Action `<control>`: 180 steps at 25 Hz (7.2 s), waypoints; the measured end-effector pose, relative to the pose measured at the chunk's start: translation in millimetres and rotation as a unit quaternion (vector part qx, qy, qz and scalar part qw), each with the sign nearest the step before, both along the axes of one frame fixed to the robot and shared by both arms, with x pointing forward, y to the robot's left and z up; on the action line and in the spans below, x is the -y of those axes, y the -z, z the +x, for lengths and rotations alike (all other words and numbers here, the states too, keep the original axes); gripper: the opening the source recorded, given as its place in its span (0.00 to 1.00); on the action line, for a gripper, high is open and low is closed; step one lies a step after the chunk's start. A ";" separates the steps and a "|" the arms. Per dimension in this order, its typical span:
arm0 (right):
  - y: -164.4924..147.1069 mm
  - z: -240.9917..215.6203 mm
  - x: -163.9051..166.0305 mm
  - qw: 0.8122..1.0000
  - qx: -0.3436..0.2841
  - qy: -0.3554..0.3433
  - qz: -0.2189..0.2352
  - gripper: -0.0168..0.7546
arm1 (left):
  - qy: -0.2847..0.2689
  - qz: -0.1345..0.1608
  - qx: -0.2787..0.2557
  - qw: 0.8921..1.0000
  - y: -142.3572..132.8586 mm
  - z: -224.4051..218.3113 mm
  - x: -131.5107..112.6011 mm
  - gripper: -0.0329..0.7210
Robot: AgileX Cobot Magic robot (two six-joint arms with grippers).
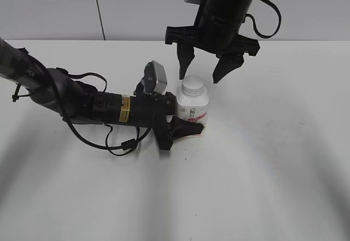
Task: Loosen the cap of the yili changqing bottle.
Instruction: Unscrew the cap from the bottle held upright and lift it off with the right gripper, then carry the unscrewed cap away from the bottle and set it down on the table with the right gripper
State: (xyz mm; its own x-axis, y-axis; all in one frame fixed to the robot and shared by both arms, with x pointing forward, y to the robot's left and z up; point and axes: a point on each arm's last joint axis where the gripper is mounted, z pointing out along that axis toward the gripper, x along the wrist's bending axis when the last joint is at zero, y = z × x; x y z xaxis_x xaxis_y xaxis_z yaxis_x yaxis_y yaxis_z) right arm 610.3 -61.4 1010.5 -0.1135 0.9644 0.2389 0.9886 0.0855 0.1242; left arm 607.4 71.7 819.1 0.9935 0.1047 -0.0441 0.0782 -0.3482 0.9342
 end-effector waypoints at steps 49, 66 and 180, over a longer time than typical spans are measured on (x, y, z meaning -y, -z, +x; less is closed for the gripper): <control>26.0 4.9 -5.6 1.000 -0.028 0.005 0.000 0.74 | -0.001 -0.001 -0.001 1.000 0.0 0.0 -0.1 0.57; 26.0 3.7 -5.8 0.999 -0.035 0.003 0.001 0.55 | -0.002 0.000 -0.001 1.000 0.1 -0.1 0.3 0.57; 109.3 -23.4 241.5 0.997 0.036 -0.011 -0.065 0.52 | 0.002 0.001 -0.007 1.000 0.4 -1.0 0.0 0.57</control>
State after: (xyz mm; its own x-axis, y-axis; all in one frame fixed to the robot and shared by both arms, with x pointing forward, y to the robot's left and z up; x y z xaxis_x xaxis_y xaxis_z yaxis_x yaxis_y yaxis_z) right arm 586.9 -302.9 901.2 -0.1482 0.9836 0.1033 0.9751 0.1279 0.1809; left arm 606.4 71.7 818.6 0.9933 0.1009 -0.0571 0.0892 -0.3507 0.9322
